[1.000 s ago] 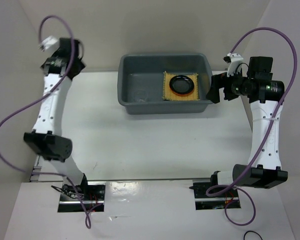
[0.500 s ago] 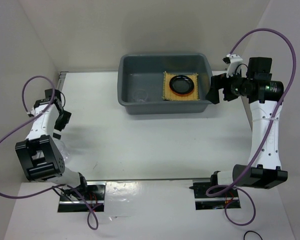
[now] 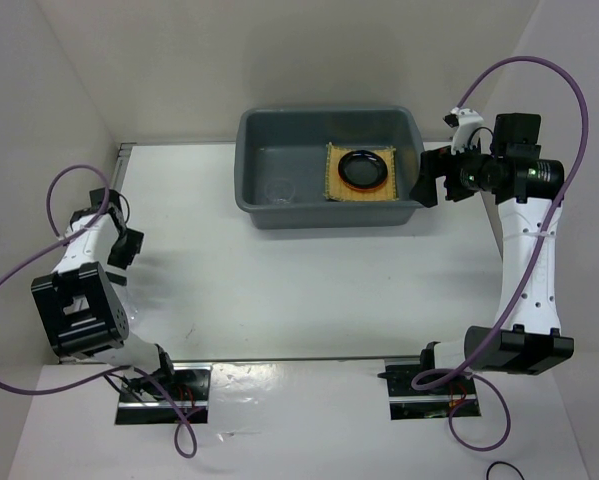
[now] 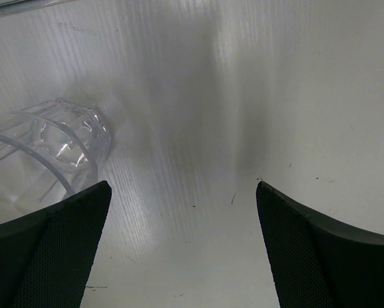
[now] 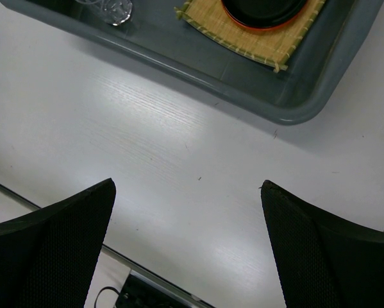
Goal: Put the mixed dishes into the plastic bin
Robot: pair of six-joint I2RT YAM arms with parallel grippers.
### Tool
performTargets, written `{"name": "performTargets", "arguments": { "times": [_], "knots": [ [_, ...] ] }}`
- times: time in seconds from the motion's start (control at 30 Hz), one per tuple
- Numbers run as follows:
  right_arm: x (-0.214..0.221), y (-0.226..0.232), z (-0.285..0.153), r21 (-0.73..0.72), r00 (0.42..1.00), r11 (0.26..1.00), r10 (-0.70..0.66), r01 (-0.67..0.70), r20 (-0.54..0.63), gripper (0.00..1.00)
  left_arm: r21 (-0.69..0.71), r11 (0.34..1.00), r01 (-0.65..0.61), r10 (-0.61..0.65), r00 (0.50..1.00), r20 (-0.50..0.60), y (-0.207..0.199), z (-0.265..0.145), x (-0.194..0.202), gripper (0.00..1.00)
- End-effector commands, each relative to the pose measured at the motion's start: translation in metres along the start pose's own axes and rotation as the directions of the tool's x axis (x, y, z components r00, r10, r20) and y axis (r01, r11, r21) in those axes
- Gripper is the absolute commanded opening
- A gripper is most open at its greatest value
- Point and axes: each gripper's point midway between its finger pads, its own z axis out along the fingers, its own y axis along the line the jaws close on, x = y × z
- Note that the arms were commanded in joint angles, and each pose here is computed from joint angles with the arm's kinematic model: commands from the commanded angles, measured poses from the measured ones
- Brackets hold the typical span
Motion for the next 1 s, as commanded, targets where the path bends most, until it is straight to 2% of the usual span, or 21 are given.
{"name": "performTargets", "arguments": {
  "times": [0.0,0.13,0.17,0.37,0.43,0.6,0.97],
  "knots": [
    [-0.016,-0.003,-0.005,0.018,0.998,0.999,-0.041,0.040,0.056,0.98,0.001,1.000,0.002,-0.002,1.000,-0.014,0.000,0.004,0.002,1.00],
    [-0.011,-0.003,-0.002,0.013,0.999,0.999,-0.032,0.031,0.041,0.98,0.094,0.994,-0.048,0.045,0.999,0.029,-0.031,-0.020,-0.011,1.00],
    [-0.011,-0.003,-0.002,0.013,0.999,0.999,-0.032,0.031,0.041,0.98,0.132,0.990,-0.054,0.046,0.997,0.060,-0.044,-0.038,-0.019,1.00],
    [-0.011,-0.003,-0.002,0.013,0.999,0.999,-0.032,0.031,0.041,0.98,0.175,0.983,0.055,-0.084,0.982,0.167,-0.036,-0.076,-0.047,1.00],
    [-0.011,-0.003,-0.002,0.013,0.999,0.999,-0.032,0.031,0.041,0.98,0.131,0.990,0.060,-0.086,0.976,0.200,-0.026,-0.074,-0.051,1.00],
    [-0.009,-0.007,0.005,0.008,0.999,0.999,-0.031,0.031,0.024,0.98,0.056,0.991,0.123,-0.130,0.980,0.151,0.001,-0.055,-0.039,1.00],
    [-0.012,-0.007,0.003,0.009,0.999,0.999,-0.042,0.042,0.026,0.98,0.012,0.990,0.142,-0.142,0.983,0.115,0.019,-0.037,-0.021,1.00]
  ]
}}
